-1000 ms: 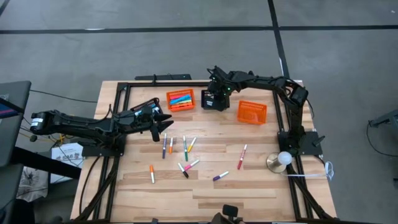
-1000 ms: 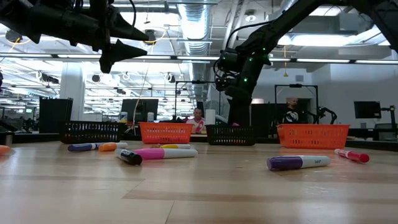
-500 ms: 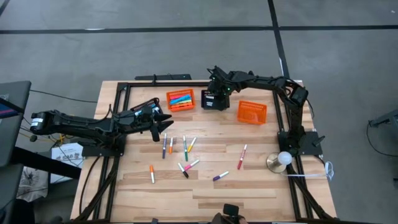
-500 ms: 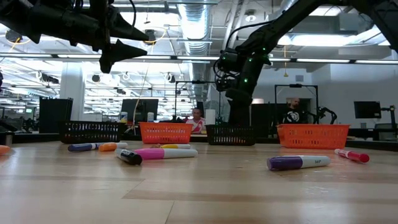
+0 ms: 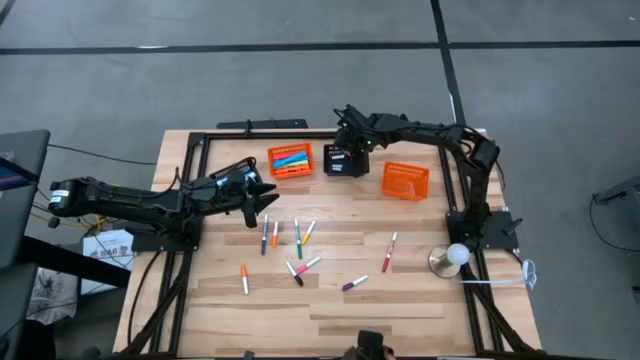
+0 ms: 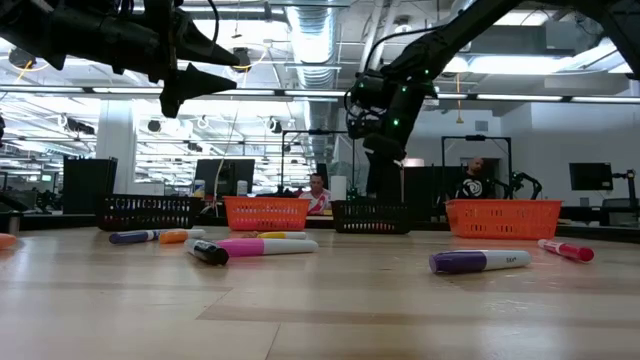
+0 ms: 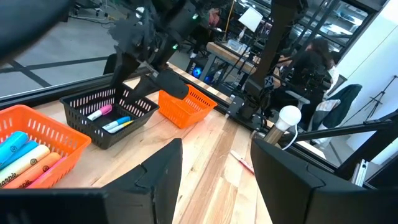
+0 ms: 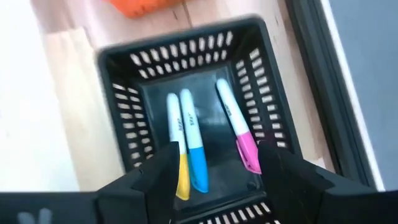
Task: Pick & Place Markers
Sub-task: Put the bottom small orange highlighter pen into the right black bin
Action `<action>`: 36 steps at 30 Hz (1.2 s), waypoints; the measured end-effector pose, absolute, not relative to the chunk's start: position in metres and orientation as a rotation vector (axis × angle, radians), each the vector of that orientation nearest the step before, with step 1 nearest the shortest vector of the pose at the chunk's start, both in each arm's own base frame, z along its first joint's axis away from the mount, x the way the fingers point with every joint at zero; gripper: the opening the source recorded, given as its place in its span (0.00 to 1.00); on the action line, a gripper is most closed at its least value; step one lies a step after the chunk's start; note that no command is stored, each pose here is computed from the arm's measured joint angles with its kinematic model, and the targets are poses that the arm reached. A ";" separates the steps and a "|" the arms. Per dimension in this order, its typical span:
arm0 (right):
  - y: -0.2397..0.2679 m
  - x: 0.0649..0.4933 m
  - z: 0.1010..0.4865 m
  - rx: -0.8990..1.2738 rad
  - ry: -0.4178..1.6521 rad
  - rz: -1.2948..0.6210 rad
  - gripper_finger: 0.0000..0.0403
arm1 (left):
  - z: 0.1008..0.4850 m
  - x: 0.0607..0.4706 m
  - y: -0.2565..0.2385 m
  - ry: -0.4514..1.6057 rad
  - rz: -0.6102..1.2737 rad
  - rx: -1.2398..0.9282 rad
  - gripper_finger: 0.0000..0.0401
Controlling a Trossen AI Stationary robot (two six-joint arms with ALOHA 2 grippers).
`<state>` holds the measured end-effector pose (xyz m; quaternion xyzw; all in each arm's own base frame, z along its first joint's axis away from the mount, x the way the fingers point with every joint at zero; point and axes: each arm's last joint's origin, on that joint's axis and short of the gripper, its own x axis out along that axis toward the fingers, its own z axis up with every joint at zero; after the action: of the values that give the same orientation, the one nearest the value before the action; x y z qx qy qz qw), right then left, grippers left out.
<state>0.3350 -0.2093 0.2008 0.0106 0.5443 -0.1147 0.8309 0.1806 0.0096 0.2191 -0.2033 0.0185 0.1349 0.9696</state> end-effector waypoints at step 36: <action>-0.157 0.318 0.321 -0.012 0.663 -0.065 0.49 | 0.212 0.180 -0.012 0.145 0.108 -0.689 0.47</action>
<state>0.3178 -0.1574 0.3206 -0.0060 0.3254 -0.0321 0.9450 0.1800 -0.0122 0.2116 -0.3374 0.0710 0.0530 0.9372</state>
